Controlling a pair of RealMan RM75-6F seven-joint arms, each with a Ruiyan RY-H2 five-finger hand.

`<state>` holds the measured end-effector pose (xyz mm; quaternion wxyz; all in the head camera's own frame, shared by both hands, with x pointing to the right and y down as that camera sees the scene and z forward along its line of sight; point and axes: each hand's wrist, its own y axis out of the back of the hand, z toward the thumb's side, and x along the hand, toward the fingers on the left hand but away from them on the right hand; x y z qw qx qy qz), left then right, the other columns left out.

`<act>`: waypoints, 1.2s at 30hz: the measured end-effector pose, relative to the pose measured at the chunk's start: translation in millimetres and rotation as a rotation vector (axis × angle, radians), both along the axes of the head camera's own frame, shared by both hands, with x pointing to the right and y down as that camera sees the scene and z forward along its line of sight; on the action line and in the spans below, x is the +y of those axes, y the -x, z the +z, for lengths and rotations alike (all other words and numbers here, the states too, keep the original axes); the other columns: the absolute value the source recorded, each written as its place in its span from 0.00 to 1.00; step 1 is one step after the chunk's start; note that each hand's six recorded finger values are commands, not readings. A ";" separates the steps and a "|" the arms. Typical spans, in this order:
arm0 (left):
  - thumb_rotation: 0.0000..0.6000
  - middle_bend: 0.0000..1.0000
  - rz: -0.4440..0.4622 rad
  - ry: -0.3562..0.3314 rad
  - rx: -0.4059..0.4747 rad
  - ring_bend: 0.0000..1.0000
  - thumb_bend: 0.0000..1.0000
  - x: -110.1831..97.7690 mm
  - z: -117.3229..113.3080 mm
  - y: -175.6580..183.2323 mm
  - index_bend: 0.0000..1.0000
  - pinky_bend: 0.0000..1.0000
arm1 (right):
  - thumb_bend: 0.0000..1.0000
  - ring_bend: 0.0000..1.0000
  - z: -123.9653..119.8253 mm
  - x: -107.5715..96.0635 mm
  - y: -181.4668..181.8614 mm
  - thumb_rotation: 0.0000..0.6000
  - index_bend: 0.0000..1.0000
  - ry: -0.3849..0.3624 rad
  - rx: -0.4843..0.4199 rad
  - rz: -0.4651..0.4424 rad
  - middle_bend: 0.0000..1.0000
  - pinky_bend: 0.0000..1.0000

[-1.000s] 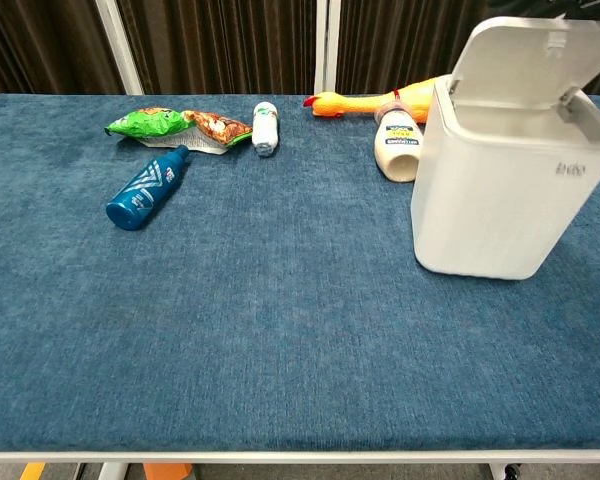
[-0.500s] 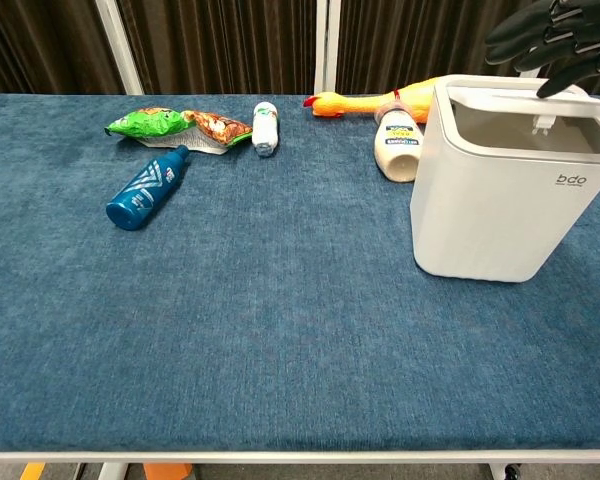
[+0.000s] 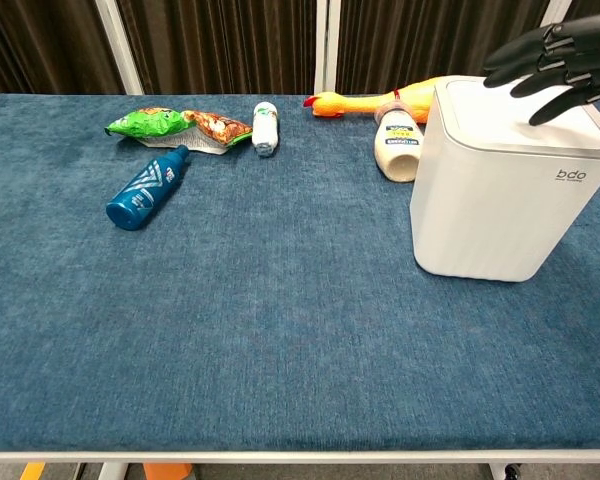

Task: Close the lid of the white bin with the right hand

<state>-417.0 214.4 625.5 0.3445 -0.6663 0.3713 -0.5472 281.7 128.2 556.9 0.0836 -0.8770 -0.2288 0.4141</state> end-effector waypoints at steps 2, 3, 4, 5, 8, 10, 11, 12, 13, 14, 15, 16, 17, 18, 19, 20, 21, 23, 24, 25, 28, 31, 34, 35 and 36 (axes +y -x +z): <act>1.00 0.20 -0.001 -0.001 -0.001 0.11 0.00 -0.5 -0.3 0.2 0.23 0.18 | 1.00 0.00 3.3 1.2 -1.6 1.00 0.00 0.010 0.002 0.004 0.02 0.12; 1.00 0.20 -0.002 -0.002 -0.001 0.11 0.00 -0.9 -0.7 0.4 0.23 0.18 | 1.00 0.00 5.3 1.8 -2.5 1.00 0.00 0.016 0.003 0.005 0.02 0.12; 1.00 0.20 -0.002 -0.002 -0.001 0.11 0.00 -0.9 -0.7 0.4 0.23 0.18 | 1.00 0.00 6.7 2.4 -3.0 1.00 0.00 0.021 0.004 0.006 0.02 0.12; 1.00 0.20 -0.002 -0.003 -0.001 0.11 0.00 -0.8 -1.0 0.5 0.23 0.18 | 1.00 0.00 7.9 2.7 -3.5 1.00 0.00 0.025 0.004 0.007 0.02 0.12; 1.00 0.20 -0.002 -0.001 -0.002 0.11 0.00 -0.4 -0.8 0.7 0.23 0.18 | 1.00 0.00 12.8 4.7 -5.2 1.00 0.00 0.040 0.009 0.010 0.02 0.12; 1.00 0.20 -0.003 -0.001 -0.003 0.11 0.00 0.0 -0.6 0.9 0.23 0.18 | 1.00 0.00 15.5 6.3 -5.7 1.00 0.00 0.050 0.010 0.010 0.02 0.12; 1.00 0.20 -0.003 -0.001 -0.003 0.11 0.00 0.1 -0.6 1.1 0.23 0.18 | 1.00 0.00 15.4 6.5 -5.5 1.00 0.00 0.049 0.008 0.009 0.02 0.12; 1.00 0.20 -0.004 -0.002 -0.003 0.11 0.00 0.0 -0.7 1.3 0.23 0.18 | 1.00 0.00 14.3 6.0 -4.8 1.00 0.00 0.043 0.003 0.008 0.02 0.12; 1.00 0.20 -0.005 -0.003 -0.003 0.11 0.00 -0.1 -0.9 1.6 0.23 0.18 | 1.00 0.00 12.8 5.3 -4.1 1.00 0.00 0.035 -0.003 0.008 0.02 0.12; 1.00 0.20 -0.005 -0.004 -0.003 0.11 0.00 -0.1 -1.1 1.8 0.23 0.18 | 1.00 0.00 10.7 4.4 -3.4 1.00 0.00 0.024 -0.010 0.006 0.02 0.12; 1.00 0.20 -0.006 -0.005 -0.004 0.11 0.00 -0.2 -1.2 1.9 0.23 0.18 | 1.00 0.00 6.9 2.9 -2.4 1.00 0.00 0.003 -0.020 0.004 0.02 0.12; 1.00 0.20 -0.006 -0.005 -0.003 0.11 0.00 -0.2 -1.3 2.1 0.23 0.18 | 1.00 0.00 3.4 1.7 -1.8 1.00 0.00 -0.015 -0.028 0.003 0.02 0.12; 1.00 0.20 -0.007 -0.006 -0.003 0.11 0.00 -0.4 -1.4 2.1 0.23 0.18 | 1.00 0.00 -0.6 0.4 -1.6 1.00 0.00 -0.036 -0.035 0.001 0.02 0.12; 1.00 0.20 -0.007 -0.007 -0.002 0.11 0.00 -0.5 -1.3 2.0 0.23 0.18 | 1.00 0.00 -6.5 -1.3 -2.1 1.00 0.00 -0.068 -0.043 -0.001 0.02 0.12; 1.00 0.20 -0.007 -0.007 -0.001 0.11 0.00 -0.3 -1.4 1.8 0.23 0.18 | 1.00 0.00 -11.0 -2.5 -3.2 1.00 0.00 -0.095 -0.045 -0.002 0.02 0.12; 1.00 0.20 -0.006 -0.008 0.000 0.11 0.00 -0.2 -1.6 1.5 0.23 0.18 | 1.00 0.00 -15.3 -3.5 -5.0 1.00 0.00 -0.123 -0.044 -0.003 0.02 0.12; 1.00 0.20 -0.007 -0.008 0.002 0.11 0.00 -0.2 -1.8 1.1 0.23 0.18 | 1.00 0.00 -20.5 -4.6 -8.4 1.00 0.00 -0.163 -0.037 -0.005 0.02 0.12; 1.00 0.20 -0.007 -0.009 0.005 0.11 0.00 -0.6 -2.3 0.4 0.23 0.18 | 1.00 0.00 -26.4 -4.5 -16.1 1.00 0.00 -0.223 -0.012 -0.008 0.02 0.12; 1.00 0.20 -0.007 -0.010 0.007 0.11 0.00 -1.0 -2.8 -0.1 0.23 0.18 | 1.00 0.00 -28.1 -2.6 -23.0 1.00 0.00 -0.257 0.018 -0.011 0.02 0.12; 1.00 0.20 -0.007 -0.012 0.009 0.11 0.00 -1.4 -3.2 -0.6 0.23 0.18 | 1.00 0.00 -28.5 -0.4 -29.1 1.00 0.00 -0.281 0.046 -0.013 0.02 0.12; 1.00 0.20 -0.009 -0.012 0.015 0.11 0.00 -1.6 -3.6 -1.2 0.23 0.18 | 1.00 0.00 -27.8 9.1 -53.2 1.00 0.00 -0.380 0.159 -0.017 0.02 0.12; 1.00 0.20 -0.001 -0.002 0.014 0.11 0.00 -0.5 -2.5 -2.6 0.23 0.18 | 0.99 0.00 -20.6 27.8 -85.1 1.00 0.00 -0.485 0.308 0.003 0.02 0.11; 1.00 0.20 0.009 -0.004 0.019 0.11 0.00 -0.9 -3.1 -5.7 0.23 0.18 | 0.76 0.00 -6.5 58.2 -124.2 1.00 0.00 -0.566 0.471 0.074 0.01 0.06; 1.00 0.20 0.009 -0.007 0.022 0.11 0.00 -1.0 -3.6 -6.5 0.23 0.18 | 0.61 0.00 -1.1 67.1 -134.3 1.00 0.00 -0.584 0.513 0.094 0.00 0.02; 1.00 0.20 0.007 -0.012 0.025 0.11 0.00 -1.0 -4.1 -7.6 0.23 0.18 | 0.48 0.00 7.2 76.9 -145.5 1.00 0.00 -0.604 0.560 0.111 0.00 0.00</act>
